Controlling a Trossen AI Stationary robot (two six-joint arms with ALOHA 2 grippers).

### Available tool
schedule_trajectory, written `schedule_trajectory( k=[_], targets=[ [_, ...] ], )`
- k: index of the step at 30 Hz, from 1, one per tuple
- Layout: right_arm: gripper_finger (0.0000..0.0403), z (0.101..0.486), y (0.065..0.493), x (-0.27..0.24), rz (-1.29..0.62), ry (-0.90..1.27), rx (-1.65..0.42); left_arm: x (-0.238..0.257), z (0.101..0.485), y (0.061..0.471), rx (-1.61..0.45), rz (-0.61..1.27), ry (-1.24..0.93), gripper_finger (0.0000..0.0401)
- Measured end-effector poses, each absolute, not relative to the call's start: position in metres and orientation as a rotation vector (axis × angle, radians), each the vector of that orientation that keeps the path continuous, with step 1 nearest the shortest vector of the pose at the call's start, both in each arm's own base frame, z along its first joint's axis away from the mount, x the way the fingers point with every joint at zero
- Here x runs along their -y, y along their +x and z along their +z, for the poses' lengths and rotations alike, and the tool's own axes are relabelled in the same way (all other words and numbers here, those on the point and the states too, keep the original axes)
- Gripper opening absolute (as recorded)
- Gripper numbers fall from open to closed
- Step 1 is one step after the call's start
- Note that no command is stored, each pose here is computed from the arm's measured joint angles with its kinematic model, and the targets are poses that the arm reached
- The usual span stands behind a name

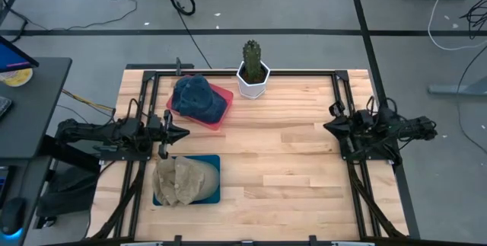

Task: Pick & Place hat
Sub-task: Return to Home Position

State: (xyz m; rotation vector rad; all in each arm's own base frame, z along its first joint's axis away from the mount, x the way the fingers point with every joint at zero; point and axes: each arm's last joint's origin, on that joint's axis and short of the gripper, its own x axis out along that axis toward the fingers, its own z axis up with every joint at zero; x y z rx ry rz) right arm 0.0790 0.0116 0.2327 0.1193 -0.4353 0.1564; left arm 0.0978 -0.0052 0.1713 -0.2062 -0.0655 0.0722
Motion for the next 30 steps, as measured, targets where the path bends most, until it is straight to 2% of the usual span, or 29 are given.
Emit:
schedule_trajectory(
  k=[7,14,19,30],
  targets=[
    [0.0,0.207,0.088,-0.007,0.097,0.127,0.414,0.005,0.171,0.098,0.065,0.072,-0.206,0.0025],
    [0.0,0.204,0.089,-0.003,0.093,0.111,0.386,0.005,0.171,0.098,0.065,0.072,-0.205,0.0025],
    [0.0,0.196,0.092,-0.001,0.057,0.019,0.296,0.005,0.171,0.098,0.065,0.072,-0.206,0.0025],
    [0.0,0.175,0.096,-0.003,0.136,-0.032,0.083,0.005,0.171,0.098,0.065,0.072,-0.206,0.0025]
  ],
)
